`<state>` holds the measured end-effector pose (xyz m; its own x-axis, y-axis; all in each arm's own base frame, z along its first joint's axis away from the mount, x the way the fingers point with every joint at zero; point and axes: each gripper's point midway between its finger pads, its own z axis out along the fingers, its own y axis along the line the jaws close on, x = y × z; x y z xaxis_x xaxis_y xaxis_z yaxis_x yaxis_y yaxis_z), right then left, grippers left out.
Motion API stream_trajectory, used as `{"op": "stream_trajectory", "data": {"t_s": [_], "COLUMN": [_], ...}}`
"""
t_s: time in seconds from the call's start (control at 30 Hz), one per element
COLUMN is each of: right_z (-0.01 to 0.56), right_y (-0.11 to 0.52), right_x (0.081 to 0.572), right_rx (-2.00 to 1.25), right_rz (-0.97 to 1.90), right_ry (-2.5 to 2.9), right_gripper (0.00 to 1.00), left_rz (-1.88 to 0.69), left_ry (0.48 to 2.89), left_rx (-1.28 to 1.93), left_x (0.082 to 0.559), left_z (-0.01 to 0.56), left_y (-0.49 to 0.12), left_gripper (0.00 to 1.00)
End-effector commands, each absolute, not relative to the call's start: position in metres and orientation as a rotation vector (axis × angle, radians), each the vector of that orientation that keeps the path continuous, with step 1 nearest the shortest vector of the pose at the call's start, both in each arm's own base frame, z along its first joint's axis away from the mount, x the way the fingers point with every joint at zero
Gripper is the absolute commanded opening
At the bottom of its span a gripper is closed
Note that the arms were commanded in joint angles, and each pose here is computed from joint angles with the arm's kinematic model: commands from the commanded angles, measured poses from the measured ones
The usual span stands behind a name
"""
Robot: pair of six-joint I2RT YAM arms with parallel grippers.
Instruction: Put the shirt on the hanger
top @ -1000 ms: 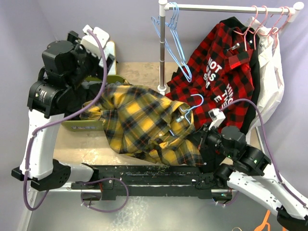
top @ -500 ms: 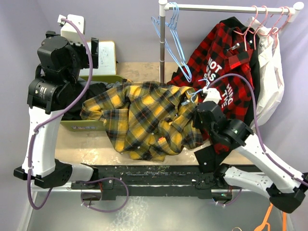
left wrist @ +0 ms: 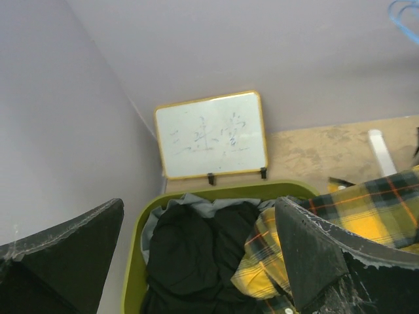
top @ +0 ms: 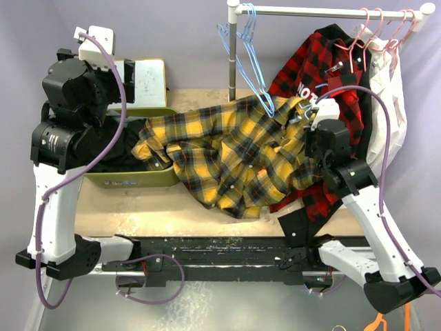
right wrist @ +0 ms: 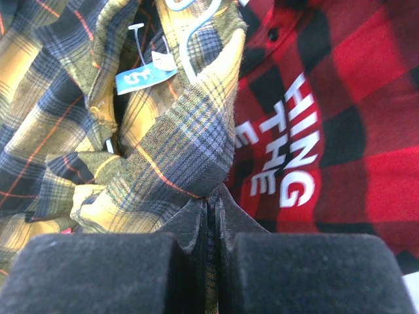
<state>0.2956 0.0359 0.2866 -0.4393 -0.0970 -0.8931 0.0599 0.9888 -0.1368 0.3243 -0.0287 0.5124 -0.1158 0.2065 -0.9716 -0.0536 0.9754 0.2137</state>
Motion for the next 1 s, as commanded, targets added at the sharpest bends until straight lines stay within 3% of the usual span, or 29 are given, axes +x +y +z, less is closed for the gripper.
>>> {"op": "stream_trajectory", "data": {"t_s": [0.0, 0.17, 0.43, 0.97], "right_z": [0.384, 0.418, 0.484, 0.524], "right_y": [0.021, 0.018, 0.015, -0.007], "right_x": [0.311, 0.333, 0.354, 0.388], "right_rx": [-0.048, -0.067, -0.104, -0.124], "right_rz": [-0.191, -0.21, -0.241, -0.338], "right_ry": [1.74, 1.706, 1.586, 1.537], "right_gripper": [0.0, 0.0, 0.0, 0.0], "left_rz": [0.36, 0.542, 0.559, 0.616], "left_ry": [1.67, 1.67, 1.662, 1.694], "left_rx": [0.092, 0.058, 0.097, 0.112], "left_x": [0.333, 0.33, 0.324, 0.331], "left_z": [0.499, 0.488, 0.49, 0.478], "left_y": [-0.006, 0.02, 0.012, 0.011], "left_gripper": [0.99, 0.99, 0.99, 0.99]}}
